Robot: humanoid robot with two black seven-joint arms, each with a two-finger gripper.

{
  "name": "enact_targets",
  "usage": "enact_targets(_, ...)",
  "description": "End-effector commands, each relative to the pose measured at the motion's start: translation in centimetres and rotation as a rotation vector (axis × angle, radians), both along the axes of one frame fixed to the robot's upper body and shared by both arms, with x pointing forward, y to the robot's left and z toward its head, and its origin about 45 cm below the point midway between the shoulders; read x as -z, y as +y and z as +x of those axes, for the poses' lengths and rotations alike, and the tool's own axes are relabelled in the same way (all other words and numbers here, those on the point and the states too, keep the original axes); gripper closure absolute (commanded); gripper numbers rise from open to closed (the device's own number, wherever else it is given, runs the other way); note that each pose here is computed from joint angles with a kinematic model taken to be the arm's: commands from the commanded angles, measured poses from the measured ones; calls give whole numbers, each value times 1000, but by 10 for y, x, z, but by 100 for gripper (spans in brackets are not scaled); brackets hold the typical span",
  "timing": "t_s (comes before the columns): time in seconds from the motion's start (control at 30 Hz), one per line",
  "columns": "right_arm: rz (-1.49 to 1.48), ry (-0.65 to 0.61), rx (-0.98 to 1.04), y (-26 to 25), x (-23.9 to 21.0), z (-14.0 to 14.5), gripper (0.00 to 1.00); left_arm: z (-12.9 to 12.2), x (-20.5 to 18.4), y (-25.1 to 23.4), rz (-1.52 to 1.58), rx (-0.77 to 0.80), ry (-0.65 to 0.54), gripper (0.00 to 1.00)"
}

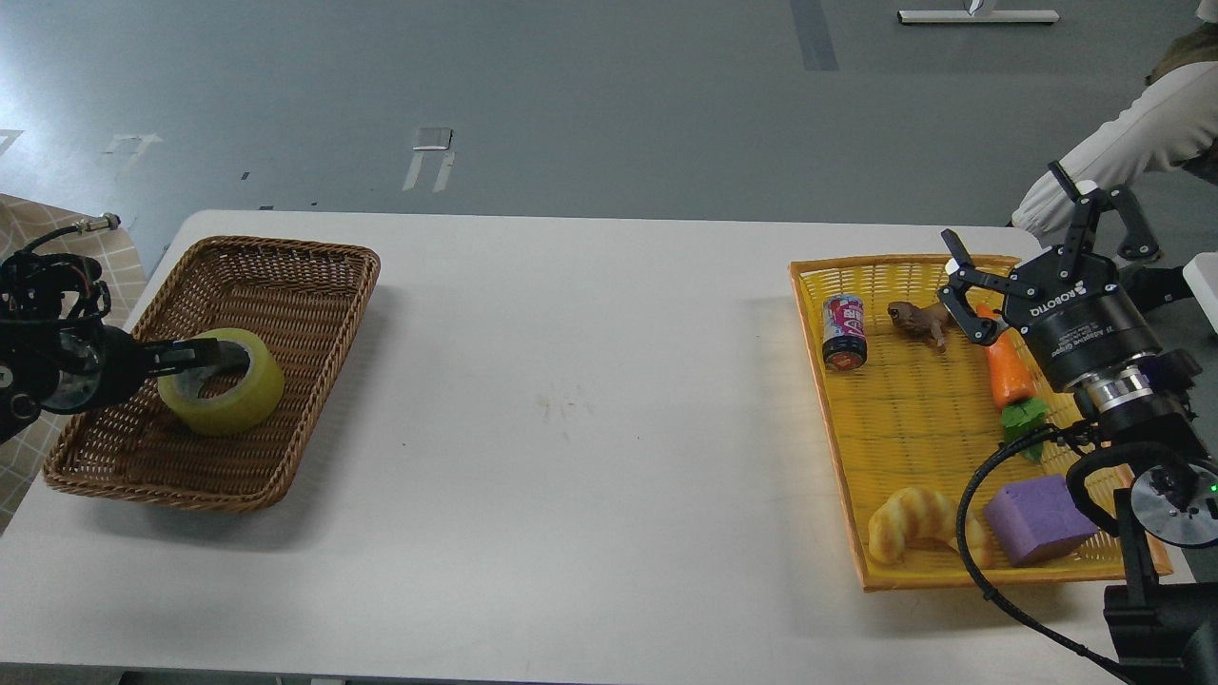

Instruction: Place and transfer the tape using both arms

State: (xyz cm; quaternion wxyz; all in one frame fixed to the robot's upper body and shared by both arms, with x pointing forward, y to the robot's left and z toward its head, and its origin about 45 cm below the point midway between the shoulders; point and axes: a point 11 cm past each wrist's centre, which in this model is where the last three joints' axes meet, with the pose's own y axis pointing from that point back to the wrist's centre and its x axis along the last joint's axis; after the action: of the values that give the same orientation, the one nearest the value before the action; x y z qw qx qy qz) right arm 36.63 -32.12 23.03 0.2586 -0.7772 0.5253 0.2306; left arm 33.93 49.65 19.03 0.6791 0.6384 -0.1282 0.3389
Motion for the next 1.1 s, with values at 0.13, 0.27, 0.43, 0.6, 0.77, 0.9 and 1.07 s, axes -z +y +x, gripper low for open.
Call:
enact_targets(0.13, 0, -7, -2, 1, -3, 1, 0, 26, -58, 9, -25, -26, -128, 2)
enact_targets(0.27, -3, -9, -2, 0, -4, 1, 0, 54, -112, -8, -251, -52, -302, 2)
enact_targets(0.43, -14, -11, -8, 0, -6, 2, 0, 80, -173, -41, -689, -107, -471, 2)
enact_targets(0.6, -15, -42, -13, 2, -18, 8, 0, 101, -204, -88, -1217, -161, -522, 2)
enact_targets(0.77, -28, -90, -20, 2, -39, 21, 0, 108, -207, -137, -1443, -102, -456, 2)
enact_targets(0.9, -61, -138, -24, -2, -62, 30, 0, 104, -195, -176, -1553, -37, -374, 2)
enact_targets(1.07, -66, -182, -40, 3, -87, 47, 0, 93, -183, -201, -1718, -19, -342, 2)
